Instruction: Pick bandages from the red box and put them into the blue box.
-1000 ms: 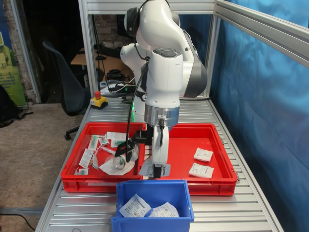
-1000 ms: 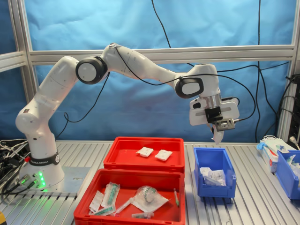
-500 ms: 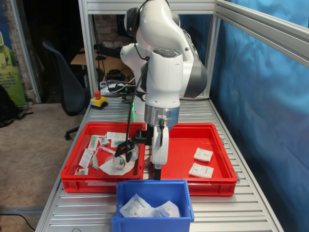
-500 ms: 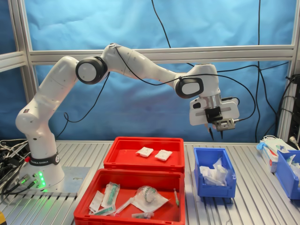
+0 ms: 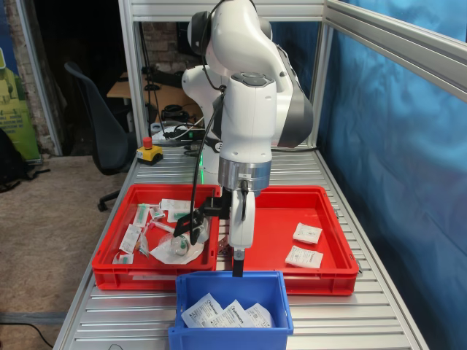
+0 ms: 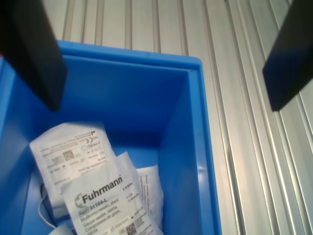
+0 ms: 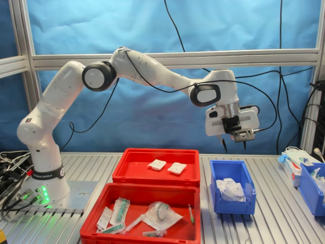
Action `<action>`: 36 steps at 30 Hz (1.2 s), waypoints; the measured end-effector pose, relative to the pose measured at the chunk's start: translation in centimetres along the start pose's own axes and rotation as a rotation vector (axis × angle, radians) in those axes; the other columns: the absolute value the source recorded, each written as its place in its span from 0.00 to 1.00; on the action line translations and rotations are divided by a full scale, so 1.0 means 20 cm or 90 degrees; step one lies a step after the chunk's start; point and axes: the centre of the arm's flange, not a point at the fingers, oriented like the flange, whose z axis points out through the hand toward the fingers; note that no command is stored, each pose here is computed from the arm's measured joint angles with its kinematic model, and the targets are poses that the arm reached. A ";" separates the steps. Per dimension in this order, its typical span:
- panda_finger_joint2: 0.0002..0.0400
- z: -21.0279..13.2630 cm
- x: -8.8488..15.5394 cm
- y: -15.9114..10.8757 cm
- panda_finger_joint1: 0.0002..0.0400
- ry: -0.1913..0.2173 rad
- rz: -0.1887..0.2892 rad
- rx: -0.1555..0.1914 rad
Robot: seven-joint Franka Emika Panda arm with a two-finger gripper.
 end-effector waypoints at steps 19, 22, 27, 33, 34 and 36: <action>1.00 -0.06 -0.12 0.12 1.00 -0.019 -0.028 0.008; 1.00 -0.11 -0.16 0.17 1.00 -0.028 -0.037 0.010; 1.00 -0.22 -0.19 0.23 1.00 -0.042 -0.048 0.012; 1.00 -0.32 -0.17 0.29 1.00 -0.048 -0.054 0.005; 1.00 -0.34 -0.17 0.30 1.00 -0.047 -0.054 0.003; 1.00 -0.39 -0.12 0.32 1.00 -0.047 -0.054 -0.004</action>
